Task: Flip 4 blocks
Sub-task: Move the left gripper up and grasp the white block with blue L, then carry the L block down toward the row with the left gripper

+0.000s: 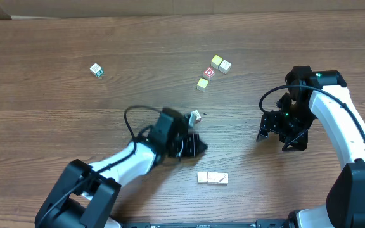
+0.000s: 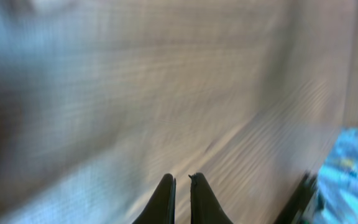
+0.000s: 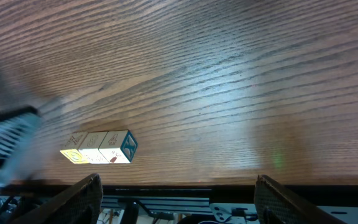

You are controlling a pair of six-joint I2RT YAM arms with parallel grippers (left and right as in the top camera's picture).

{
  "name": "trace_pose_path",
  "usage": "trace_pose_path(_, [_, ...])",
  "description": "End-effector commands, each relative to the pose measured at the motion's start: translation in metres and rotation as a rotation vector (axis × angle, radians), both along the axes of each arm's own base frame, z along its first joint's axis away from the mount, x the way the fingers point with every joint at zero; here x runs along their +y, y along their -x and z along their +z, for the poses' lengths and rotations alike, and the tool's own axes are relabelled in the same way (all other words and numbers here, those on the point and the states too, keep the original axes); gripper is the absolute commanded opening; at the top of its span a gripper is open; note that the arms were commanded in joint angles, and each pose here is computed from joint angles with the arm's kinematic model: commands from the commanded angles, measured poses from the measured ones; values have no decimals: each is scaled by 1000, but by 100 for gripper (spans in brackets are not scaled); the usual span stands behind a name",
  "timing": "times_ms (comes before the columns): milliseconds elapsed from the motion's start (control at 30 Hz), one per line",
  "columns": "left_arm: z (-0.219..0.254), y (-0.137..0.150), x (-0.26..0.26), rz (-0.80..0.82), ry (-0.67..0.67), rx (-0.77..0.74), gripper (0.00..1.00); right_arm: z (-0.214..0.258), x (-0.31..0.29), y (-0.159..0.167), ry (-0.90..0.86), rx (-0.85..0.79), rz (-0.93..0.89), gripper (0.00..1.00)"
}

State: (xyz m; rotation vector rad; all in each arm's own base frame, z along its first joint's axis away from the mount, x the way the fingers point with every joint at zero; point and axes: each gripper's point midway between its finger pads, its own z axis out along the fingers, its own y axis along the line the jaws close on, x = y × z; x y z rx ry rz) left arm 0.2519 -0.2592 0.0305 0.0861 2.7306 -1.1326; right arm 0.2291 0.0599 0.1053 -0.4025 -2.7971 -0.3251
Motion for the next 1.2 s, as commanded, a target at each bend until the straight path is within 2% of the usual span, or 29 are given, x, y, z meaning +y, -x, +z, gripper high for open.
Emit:
trace_pose_path(0, [38,-55,3,36,-72,-137,4,2,2,-3,-7,-12,4,80])
trace_pose_path(100, [55,-78,15,73,-198,-187,16,2,2,-3,-7,-12,3,82])
trace_pose_path(133, [61,-86,21,91,-246,-198,22,2,2,-3,-7,-12,4,83])
trace_pose_path(200, [70,-98,29,111,-326,-218,43,2,2,-3,-7,-13,4,84])
trace_pose_path(267, [76,-106,32,104,-374,-227,57,1,2,-4,-7,-16,4,85])
trace_pose_path(367, [75,-112,32,59,-430,-219,67,1,2,-5,-7,-19,4,86])
trace_pose_path(433, [68,-114,31,19,-457,-203,66,1,2,-5,-7,-19,4,87])
trace_pose_path(500, [55,-116,30,-28,-488,-186,60,1,2,-5,-7,-19,4,87])
trace_pose_path(600, [29,-118,25,-124,-516,-169,62,1,2,-4,-7,-18,5,87])
trace_pose_path(733, [9,-115,26,-117,-532,-105,63,1,2,-4,-7,-18,5,87])
trace_pose_path(833, [-3,-112,28,-76,-539,-44,60,1,2,-5,-7,-19,5,87])
trace_pose_path(900, [-10,-109,29,-38,-540,0,54,1,2,-5,-8,-19,4,87])
trace_pose_path(967, [-13,-107,27,-14,-525,35,42,1,2,-5,-8,-19,4,87])
trace_pose_path(1167, [-14,-104,24,46,-500,87,28,1,2,-5,-8,-19,4,87])
